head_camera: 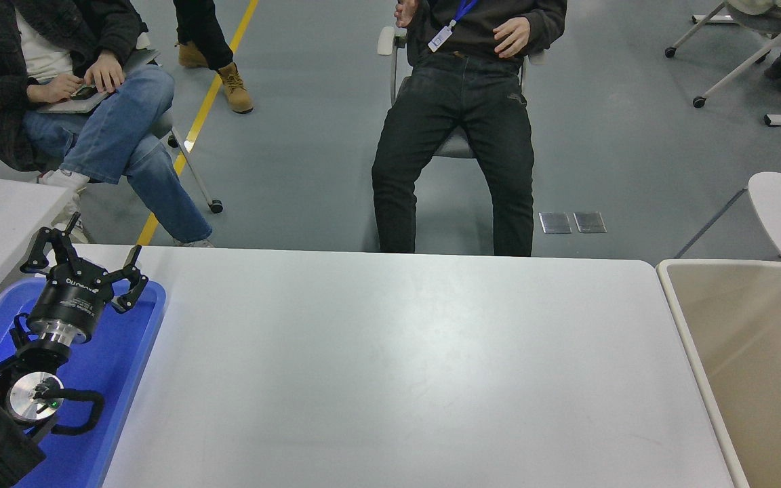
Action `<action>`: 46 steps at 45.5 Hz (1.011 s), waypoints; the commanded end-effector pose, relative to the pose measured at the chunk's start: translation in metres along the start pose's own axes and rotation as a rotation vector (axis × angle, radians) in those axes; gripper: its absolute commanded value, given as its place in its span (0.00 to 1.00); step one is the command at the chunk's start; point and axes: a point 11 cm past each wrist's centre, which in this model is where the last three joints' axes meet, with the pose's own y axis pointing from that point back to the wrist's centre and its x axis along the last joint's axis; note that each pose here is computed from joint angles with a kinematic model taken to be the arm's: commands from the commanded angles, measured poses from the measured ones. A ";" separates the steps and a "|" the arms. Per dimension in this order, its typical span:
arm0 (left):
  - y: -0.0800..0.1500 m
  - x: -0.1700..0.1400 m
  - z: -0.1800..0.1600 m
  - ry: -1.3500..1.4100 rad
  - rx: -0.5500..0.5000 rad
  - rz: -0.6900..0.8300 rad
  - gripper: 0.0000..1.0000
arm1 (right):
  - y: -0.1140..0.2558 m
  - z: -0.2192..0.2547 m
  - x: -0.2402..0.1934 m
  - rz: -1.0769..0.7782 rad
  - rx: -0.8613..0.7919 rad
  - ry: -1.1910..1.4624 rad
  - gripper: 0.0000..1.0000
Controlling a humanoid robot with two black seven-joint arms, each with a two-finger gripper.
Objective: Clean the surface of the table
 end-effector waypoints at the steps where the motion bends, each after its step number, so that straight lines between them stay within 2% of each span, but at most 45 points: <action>1: 0.000 0.000 0.000 0.000 0.000 0.000 1.00 | 0.010 0.060 -0.006 0.026 -0.182 0.133 0.00; 9: 0.000 0.000 0.000 0.000 0.000 0.000 1.00 | 0.017 0.090 -0.026 -0.014 -0.279 0.257 0.00; 20: 0.000 0.000 0.000 0.000 0.000 0.000 1.00 | 0.025 0.119 -0.065 -0.088 -0.327 0.315 0.00; 38: 0.000 0.000 0.000 0.000 0.000 0.000 1.00 | 0.029 0.130 -0.100 -0.127 -0.333 0.321 0.00; 46: 0.000 0.000 0.000 0.000 0.000 0.000 1.00 | 0.029 0.129 -0.099 -0.098 -0.327 0.326 0.00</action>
